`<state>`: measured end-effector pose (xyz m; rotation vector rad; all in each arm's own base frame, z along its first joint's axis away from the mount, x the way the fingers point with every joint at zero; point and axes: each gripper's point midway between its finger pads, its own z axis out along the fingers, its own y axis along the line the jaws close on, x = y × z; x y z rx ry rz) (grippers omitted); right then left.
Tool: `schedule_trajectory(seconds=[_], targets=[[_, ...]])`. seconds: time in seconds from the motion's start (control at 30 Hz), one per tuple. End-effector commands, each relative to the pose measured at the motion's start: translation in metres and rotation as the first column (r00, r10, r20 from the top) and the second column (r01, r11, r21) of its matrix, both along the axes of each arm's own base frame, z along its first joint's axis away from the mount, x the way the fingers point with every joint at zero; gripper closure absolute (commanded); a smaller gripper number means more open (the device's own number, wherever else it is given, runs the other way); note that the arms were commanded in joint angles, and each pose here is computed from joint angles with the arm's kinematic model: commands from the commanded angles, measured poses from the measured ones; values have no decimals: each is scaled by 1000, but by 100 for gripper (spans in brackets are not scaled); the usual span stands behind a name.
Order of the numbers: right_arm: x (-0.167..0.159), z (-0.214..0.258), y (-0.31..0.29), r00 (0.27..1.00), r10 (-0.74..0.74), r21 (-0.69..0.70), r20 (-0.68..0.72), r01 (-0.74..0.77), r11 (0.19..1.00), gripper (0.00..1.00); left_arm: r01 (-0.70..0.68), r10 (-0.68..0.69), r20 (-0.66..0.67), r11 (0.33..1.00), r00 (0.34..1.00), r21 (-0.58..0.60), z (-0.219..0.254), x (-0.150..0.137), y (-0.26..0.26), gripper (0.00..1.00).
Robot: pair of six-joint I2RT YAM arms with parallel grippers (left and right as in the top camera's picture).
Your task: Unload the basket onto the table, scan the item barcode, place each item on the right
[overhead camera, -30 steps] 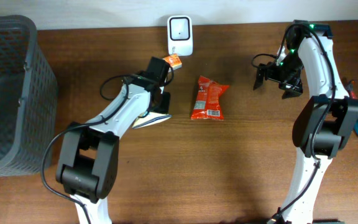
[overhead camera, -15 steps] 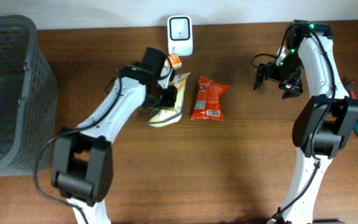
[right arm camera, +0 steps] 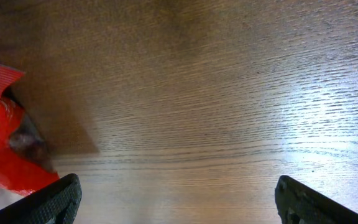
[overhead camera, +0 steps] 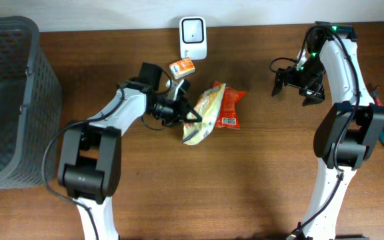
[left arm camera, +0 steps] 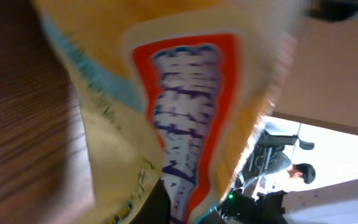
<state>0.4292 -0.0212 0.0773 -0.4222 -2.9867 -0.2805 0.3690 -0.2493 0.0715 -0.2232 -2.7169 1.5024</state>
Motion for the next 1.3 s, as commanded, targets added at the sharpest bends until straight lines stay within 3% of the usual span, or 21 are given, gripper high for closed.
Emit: schedule_trajectory(seconds=[0.0,0.07,0.1,0.3,0.37,0.5,0.57,0.63,0.73,0.8,1.03,1.13,1.17,1.23,1.27], targets=[[5,16,2,999,7,10,46,-7,1000,1,-16,16,4,998,1000,56,-14,4,6,67],[5,16,2,999,7,10,46,-7,1000,2,-36,33,28,992,999,117,-21,9,13,30],[5,16,2,999,7,11,46,-8,1000,2,-52,46,40,989,998,141,-22,14,19,28],[5,16,2,999,7,11,46,-8,1000,2,-149,143,39,956,989,254,-11,39,62,34],[5,16,2,999,7,10,46,-7,1000,1,-125,112,66,959,991,254,1,43,64,39],[5,16,2,999,7,10,46,-7,1000,2,-49,14,136,966,991,256,39,43,65,39],[5,16,2,999,7,10,46,-7,1000,2,-38,-16,165,948,986,316,58,41,73,38],[5,16,2,999,7,10,46,-7,1000,1,-93,18,162,876,987,474,64,40,99,35],[5,16,2,999,7,10,46,-7,1000,2,-210,161,137,660,977,722,63,28,154,33],[5,16,2,999,7,10,46,-7,1000,2,-219,189,131,584,973,782,71,15,171,30],[5,16,2,999,7,10,46,-7,1000,2,-233,185,152,592,971,772,124,-28,177,18],[5,16,2,999,7,10,46,-7,1000,2,-211,167,137,593,976,777,127,-48,181,18],[5,16,2,999,7,10,46,-7,1000,2,-204,167,128,601,977,772,124,-53,180,13],[5,16,2,999,7,10,46,-7,1000,2,-177,163,89,675,983,716,109,-64,164,0],[5,16,2,999,7,10,46,-7,1000,2,-156,143,73,741,987,653,99,-66,149,0]])
